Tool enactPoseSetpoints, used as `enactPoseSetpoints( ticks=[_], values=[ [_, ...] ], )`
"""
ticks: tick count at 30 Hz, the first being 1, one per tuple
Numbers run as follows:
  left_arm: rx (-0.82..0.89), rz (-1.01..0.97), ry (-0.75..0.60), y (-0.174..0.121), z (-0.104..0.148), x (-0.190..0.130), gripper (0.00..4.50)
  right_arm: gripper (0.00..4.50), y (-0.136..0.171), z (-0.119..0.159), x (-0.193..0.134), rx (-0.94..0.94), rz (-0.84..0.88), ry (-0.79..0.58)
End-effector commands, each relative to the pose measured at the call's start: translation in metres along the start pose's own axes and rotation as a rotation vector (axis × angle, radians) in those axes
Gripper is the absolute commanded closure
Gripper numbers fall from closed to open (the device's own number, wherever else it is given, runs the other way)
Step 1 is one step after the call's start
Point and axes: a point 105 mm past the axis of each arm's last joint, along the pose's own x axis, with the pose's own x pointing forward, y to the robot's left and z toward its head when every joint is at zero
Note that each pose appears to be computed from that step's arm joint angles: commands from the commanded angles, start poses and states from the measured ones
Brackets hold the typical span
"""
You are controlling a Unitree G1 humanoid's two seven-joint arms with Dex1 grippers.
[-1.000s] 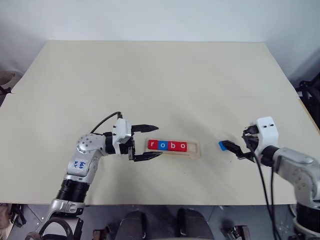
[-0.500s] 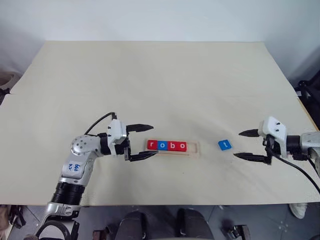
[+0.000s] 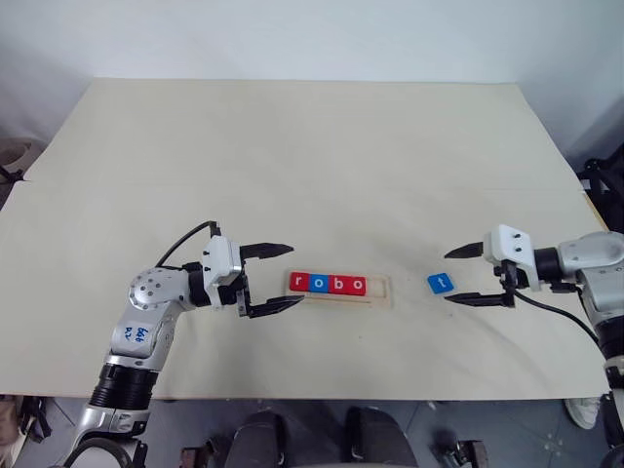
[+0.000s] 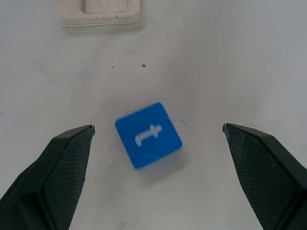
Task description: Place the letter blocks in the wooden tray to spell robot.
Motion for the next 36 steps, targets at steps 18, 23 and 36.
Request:
enactPoseSetpoints(
  ticks=[18, 23, 36],
  values=[
    [0.056, 0.015, -0.024, -0.002, 0.012, 0.000, 0.00, 3.03, -0.002, 0.009, 0.008, 0.000, 0.086, -0.014],
    [0.052, 0.003, -0.019, -0.004, 0.011, 0.000, 0.00, 3.03, 0.014, 0.049, 0.019, 0.034, 0.162, -0.119],
    [0.049, -0.006, -0.021, -0.005, 0.011, 0.001, 0.00, 3.03, 0.031, 0.073, 0.059, 0.021, 0.166, -0.134]
  ],
)
